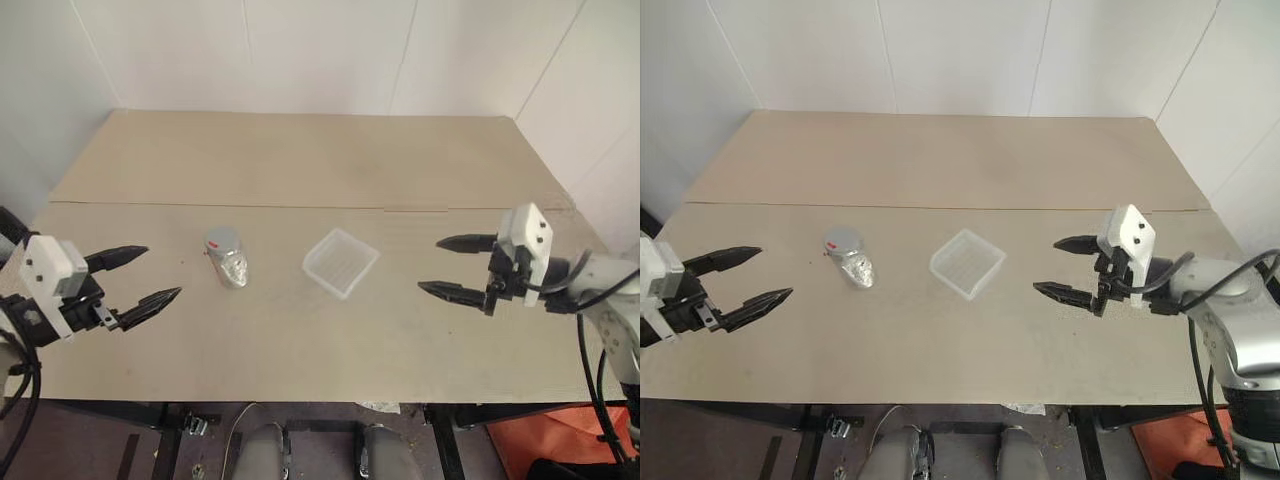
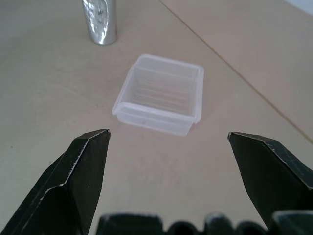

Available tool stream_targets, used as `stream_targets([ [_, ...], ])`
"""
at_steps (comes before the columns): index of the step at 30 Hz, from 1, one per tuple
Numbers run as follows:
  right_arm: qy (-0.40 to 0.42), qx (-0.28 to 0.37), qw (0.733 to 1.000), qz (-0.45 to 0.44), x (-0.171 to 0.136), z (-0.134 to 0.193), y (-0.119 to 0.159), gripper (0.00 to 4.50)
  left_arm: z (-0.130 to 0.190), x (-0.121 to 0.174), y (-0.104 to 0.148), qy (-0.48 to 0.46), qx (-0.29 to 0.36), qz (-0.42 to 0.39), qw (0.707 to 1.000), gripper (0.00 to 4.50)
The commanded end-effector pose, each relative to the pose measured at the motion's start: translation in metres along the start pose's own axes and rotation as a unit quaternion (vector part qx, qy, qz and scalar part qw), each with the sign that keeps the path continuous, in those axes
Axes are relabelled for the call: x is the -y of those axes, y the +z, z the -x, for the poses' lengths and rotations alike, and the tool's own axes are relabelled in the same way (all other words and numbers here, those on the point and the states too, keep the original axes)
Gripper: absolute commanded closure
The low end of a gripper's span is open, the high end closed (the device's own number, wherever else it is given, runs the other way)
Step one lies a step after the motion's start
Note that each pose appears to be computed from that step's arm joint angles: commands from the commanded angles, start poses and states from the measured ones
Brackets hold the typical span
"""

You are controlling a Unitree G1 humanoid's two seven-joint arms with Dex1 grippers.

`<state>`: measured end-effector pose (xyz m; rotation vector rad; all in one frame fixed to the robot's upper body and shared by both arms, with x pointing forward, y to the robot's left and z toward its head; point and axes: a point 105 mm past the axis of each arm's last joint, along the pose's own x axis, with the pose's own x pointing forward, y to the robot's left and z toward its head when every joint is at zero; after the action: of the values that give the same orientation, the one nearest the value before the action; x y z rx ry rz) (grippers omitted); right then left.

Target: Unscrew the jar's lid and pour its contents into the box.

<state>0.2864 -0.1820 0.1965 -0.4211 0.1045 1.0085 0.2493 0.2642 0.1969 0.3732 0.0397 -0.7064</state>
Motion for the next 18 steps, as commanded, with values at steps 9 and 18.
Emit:
stream_targets([
  [9,-0.019,0.032,0.998,0.056,0.009,-0.001,0.033,0.0,0.001,0.004,-0.006,0.027,0.011,0.001,1.0,0.02],
  [18,0.003,0.034,0.995,0.098,0.004,-0.015,0.047,0.0,-0.026,0.004,-0.035,0.064,0.03,0.06,0.996,0.02],
])
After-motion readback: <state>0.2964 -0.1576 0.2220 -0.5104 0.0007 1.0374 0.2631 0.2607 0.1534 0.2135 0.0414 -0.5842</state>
